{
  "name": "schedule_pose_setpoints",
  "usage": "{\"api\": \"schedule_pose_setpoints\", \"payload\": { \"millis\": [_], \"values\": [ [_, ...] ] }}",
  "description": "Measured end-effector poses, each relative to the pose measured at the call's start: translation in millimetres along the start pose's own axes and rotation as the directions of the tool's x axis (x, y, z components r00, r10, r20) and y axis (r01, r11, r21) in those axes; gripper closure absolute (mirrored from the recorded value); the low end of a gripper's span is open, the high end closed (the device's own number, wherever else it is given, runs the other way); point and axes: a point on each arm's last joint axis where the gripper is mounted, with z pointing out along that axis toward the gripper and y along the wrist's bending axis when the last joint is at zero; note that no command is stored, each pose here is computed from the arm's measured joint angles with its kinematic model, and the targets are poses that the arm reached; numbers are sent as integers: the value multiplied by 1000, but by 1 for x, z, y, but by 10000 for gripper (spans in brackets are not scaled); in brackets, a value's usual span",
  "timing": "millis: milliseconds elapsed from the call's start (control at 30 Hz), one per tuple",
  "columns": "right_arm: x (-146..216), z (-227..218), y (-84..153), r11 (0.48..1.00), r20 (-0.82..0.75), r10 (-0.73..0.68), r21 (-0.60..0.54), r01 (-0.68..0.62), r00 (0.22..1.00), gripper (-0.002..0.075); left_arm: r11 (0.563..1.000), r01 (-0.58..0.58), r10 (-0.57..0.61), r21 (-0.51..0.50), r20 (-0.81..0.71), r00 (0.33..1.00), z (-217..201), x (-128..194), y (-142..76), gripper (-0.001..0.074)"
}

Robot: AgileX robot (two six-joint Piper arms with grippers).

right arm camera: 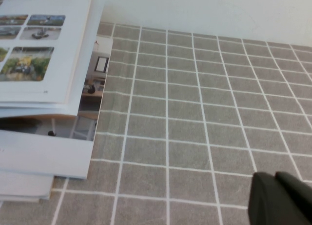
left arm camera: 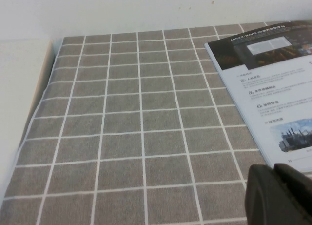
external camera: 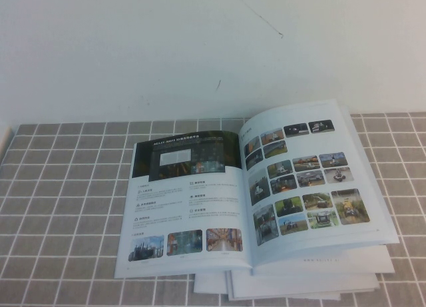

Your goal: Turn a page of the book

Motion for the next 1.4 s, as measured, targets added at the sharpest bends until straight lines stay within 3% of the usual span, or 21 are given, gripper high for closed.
{"api": "schedule_pose_setpoints", "payload": {
  "millis": [133, 267, 533, 733, 900, 1000, 1100, 1300, 1400],
  "values": [
    [-6, 1, -1, 1000, 76, 0, 9, 0, 997, 727, 1000, 0, 0, 3, 88, 996, 0, -7, 0, 738],
    [-22, -2, -2, 1000, 256, -4, 30, -4, 967, 727, 1000, 0, -3, 10, 299, 954, -4, -26, -1, 738],
    [-55, -19, -6, 997, 622, -25, 72, -25, 782, 727, 1000, -8, -11, 24, 694, 719, -25, -62, -2, 738],
    [-69, -33, -8, 996, 777, -23, 75, -56, 629, 727, 1000, -12, -15, 28, 807, 590, -37, -73, -2, 738],
    [-73, -39, -8, 995, 821, -30, 79, -61, 571, 727, 999, -2, -28, 34, 854, 519, -43, -77, -2, 738],
    [-72, -37, -8, 995, 807, -18, 70, -65, 591, 727, 999, 8, -35, 37, 838, 545, -41, -75, -1, 738],
    [-81, -38, -10, 996, 740, -3, 61, -63, 673, 727, 1000, 2, -24, 29, 755, 655, -36, -78, -2, 738],
    [-112, -58, -16, 997, 548, 7, 56, -45, 836, 727, 990, -127, 139, -62, 605, 784, -52, -113, -6, 738],
    [-128, -61, -18, 998, 449, 15, 47, -40, 893, 727, 986, -154, 167, -68, 521, 837, -53, -132, -8, 738]
  ]
}}
